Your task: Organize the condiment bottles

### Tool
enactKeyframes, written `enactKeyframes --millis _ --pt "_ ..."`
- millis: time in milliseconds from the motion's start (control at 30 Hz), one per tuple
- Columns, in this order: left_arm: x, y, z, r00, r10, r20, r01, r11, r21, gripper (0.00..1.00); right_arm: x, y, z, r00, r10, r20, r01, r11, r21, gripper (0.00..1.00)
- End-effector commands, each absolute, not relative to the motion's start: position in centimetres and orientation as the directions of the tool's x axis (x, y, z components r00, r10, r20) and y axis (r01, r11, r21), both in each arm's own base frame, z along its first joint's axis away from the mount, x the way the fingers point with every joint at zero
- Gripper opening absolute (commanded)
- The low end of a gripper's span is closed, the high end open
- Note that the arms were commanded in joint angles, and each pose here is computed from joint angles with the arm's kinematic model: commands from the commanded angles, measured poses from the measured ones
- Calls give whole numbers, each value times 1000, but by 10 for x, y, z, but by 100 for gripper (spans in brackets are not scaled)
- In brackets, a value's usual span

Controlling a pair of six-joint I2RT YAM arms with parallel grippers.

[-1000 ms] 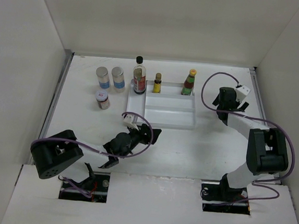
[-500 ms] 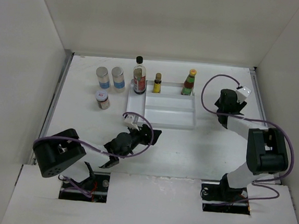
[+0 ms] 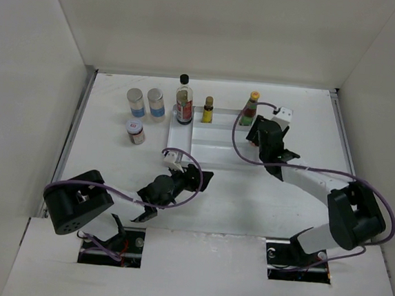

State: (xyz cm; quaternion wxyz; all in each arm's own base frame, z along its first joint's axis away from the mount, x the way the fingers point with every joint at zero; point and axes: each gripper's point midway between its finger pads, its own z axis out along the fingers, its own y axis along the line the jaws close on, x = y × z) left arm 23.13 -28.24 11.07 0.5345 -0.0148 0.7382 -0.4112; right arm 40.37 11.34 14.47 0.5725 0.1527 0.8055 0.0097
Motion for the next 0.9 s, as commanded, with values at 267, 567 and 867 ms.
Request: enactKeyframes --millis 267,567,867 --pt "237 -281 138 -373 -532 -760 438 621 -650 68 459 178 201 -148 347 -926 84 937 338 48" --pt "233 -283 148 -348 -524 -778 471 619 -628 68 465 176 161 -211 291 -933 131 954 268 50" --pt "247 -254 148 -267 -546 -794 381 697 -607 72 453 173 187 -187 306 -934 103 951 291 91"
